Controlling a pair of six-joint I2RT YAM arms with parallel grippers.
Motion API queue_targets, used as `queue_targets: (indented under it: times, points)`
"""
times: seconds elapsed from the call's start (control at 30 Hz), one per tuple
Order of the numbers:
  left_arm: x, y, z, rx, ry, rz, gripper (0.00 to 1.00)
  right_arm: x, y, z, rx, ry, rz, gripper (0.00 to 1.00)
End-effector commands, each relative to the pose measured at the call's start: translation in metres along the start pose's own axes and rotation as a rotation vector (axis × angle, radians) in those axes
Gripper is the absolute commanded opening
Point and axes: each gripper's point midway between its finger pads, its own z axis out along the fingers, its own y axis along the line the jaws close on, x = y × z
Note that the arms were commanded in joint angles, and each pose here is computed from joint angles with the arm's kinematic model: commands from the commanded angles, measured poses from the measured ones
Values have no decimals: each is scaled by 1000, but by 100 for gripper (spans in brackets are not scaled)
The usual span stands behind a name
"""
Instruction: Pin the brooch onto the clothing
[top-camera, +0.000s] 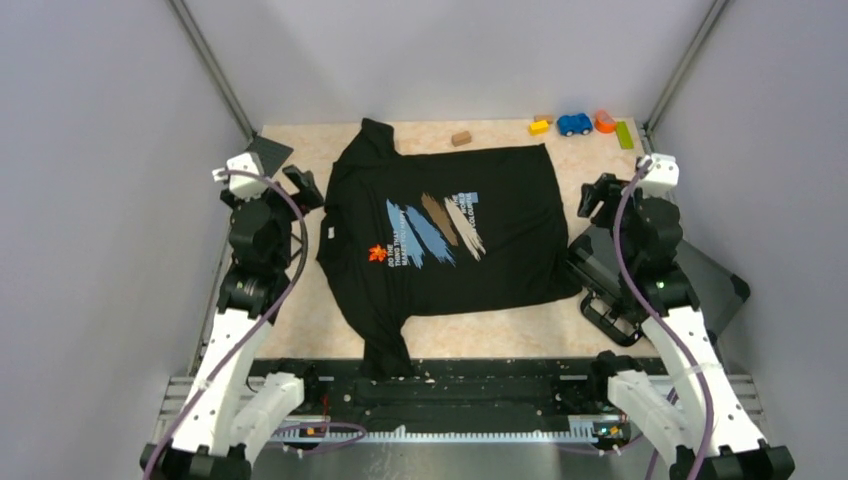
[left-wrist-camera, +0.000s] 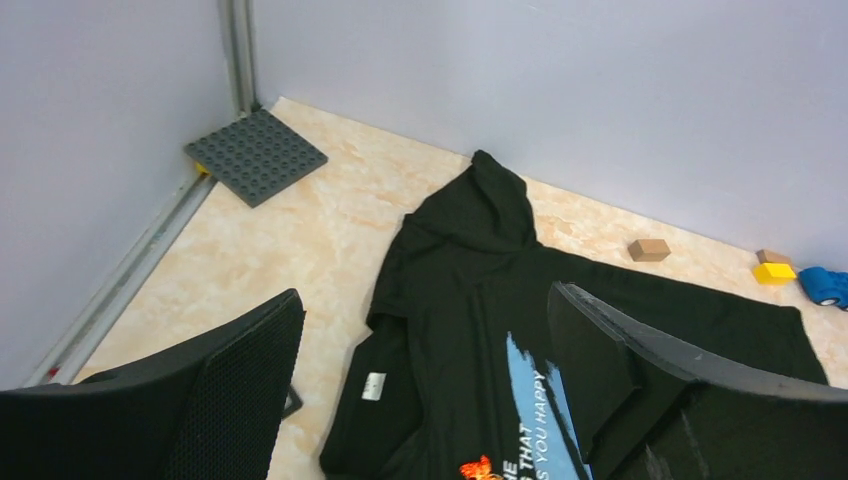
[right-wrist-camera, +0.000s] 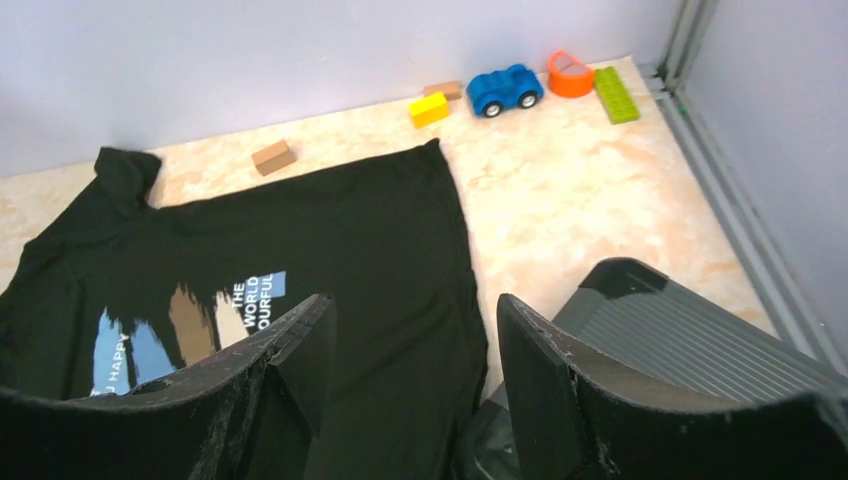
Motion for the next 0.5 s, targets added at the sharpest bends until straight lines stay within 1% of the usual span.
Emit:
queue_targets:
  times: [0.0,0.17,0.3,0.47]
  points:
    - [21,26,-24,-55,-5,55,95,-8,-15,-9,60,-119,-4,62]
    - [25,35,-37,-64,-24,52,95,-12,-16,-13,63,-136,-10,62]
    - [22,35,-38,-66,-36,50,95,-13,-17,-14,68,-132,-15,62]
    - [23,32,-37,-51,-23,56,94,-15,-19,-16,77,-135,-20,62]
